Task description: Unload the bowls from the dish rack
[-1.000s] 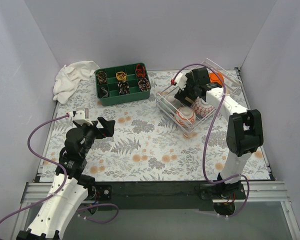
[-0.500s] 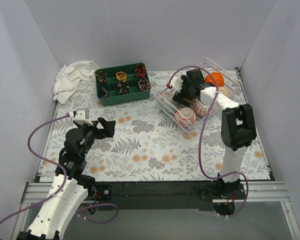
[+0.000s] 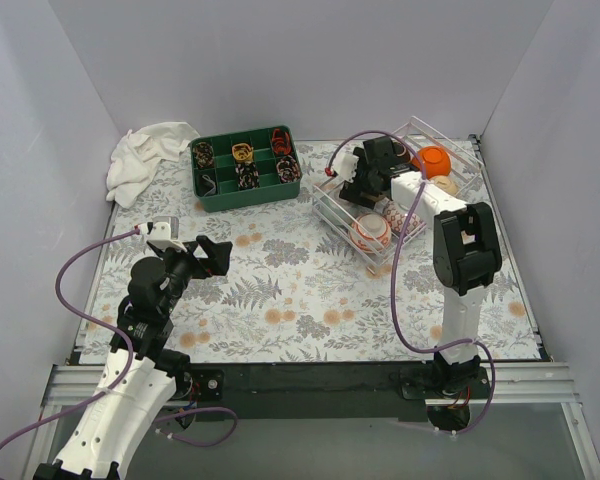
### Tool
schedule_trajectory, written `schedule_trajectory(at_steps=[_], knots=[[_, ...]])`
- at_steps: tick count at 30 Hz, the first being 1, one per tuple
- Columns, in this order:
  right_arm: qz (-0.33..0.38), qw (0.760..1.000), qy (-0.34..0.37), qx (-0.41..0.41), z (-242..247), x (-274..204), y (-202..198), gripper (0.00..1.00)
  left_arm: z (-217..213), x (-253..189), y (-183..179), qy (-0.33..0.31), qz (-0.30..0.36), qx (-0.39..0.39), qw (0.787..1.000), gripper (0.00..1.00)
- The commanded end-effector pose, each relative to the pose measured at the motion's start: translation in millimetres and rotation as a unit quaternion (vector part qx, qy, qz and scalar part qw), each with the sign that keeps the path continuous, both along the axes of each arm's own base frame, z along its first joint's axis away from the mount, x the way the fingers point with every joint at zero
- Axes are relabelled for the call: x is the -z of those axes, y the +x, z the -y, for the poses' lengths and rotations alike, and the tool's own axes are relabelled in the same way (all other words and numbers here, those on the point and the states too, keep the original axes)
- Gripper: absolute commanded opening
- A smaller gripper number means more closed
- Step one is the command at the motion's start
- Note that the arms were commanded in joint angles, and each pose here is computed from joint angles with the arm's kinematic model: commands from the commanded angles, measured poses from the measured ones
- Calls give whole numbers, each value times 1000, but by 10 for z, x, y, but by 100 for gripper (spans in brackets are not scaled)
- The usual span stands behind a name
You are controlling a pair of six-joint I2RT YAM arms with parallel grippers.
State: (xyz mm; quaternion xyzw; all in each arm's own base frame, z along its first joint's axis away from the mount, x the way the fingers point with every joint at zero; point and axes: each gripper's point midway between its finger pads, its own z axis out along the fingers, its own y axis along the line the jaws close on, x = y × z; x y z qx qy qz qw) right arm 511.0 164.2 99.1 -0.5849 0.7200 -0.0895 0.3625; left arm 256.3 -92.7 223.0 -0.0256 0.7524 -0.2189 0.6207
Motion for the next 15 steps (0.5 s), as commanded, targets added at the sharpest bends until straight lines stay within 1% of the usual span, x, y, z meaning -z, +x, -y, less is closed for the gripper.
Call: schedule_trajectory(at_steps=[1,4,7,8,10,11,13,14,15], knots=[[-109,993,-42,12,143,717,-328,99,16,11,-17,8,2,8,1000,98],[-103,994,-36,20,132,646,-318,99,17,4,-15,8,2,8,1000,98],[-86,995,-36,34,130,525,-284,96,20,8,-18,9,3,9,1000,98],[-66,996,-34,44,143,421,-219,93,17,4,-14,9,3,8,1000,98],[-50,997,-26,58,163,324,-182,87,16,4,-17,9,3,8,1000,98],[-23,997,-18,66,158,182,-114,81,16,4,-17,9,3,8,1000,98],[1,997,-5,77,167,45,-92,75,15,0,-19,9,3,8,1000,98],[13,996,-1,84,189,-1,-72,70,15,-7,-19,9,5,9,1000,98],[37,995,10,88,166,-97,-11,69,15,-4,-20,8,4,8,1000,98]])
